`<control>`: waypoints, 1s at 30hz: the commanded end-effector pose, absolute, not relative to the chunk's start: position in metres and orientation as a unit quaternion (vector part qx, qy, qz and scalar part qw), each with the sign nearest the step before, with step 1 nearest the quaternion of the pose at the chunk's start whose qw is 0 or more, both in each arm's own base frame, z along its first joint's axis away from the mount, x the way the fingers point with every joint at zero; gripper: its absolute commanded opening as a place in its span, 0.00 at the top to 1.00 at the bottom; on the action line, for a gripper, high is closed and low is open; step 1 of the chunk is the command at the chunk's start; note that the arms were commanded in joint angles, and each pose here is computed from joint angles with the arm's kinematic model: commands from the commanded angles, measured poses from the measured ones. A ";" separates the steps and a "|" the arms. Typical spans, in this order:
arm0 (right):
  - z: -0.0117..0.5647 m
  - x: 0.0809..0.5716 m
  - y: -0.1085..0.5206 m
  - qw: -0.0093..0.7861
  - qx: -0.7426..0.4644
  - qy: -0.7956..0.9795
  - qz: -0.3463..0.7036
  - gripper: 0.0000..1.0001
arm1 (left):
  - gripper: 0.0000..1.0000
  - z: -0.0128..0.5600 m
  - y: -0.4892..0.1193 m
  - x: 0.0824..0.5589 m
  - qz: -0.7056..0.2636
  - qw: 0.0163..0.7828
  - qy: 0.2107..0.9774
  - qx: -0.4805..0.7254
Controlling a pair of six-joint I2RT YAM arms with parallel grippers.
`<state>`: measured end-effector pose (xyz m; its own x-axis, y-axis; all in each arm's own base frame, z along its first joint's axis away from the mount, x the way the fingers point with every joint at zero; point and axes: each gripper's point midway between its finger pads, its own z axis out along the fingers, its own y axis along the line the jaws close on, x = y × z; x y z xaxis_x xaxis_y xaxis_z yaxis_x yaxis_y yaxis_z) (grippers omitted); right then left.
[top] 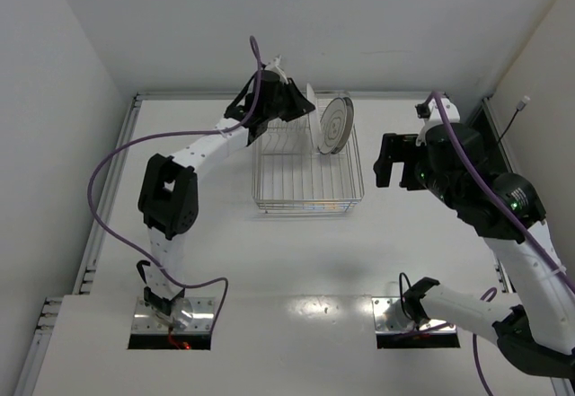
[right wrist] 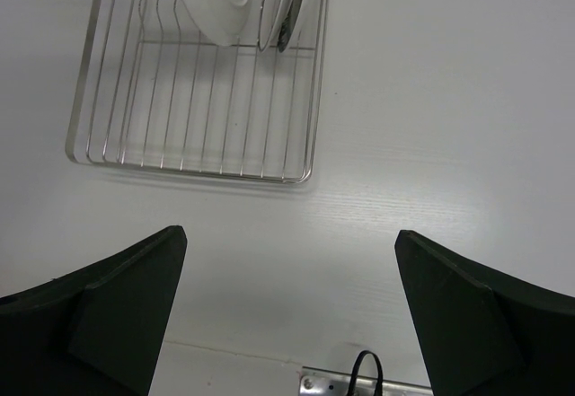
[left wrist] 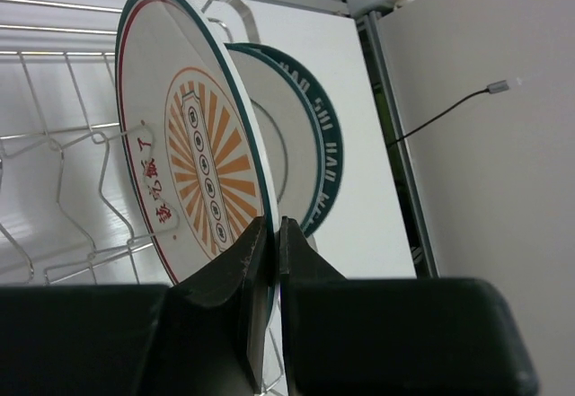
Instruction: Load the plates into the dish rack
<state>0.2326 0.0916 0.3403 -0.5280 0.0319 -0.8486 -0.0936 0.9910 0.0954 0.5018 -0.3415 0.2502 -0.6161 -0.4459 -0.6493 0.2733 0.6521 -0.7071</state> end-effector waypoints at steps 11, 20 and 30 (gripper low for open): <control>0.360 0.237 0.091 0.504 -0.015 0.861 0.069 0.00 | 0.41 0.267 -0.368 0.504 -0.441 0.433 0.785 -0.027; 0.346 0.242 0.097 0.479 -0.016 0.876 0.063 0.00 | 0.00 0.397 -0.381 0.463 -0.561 0.466 0.683 0.042; 0.351 0.241 0.102 0.482 -0.016 0.873 0.079 0.00 | 0.00 0.384 -0.384 0.457 -0.568 0.440 0.694 0.043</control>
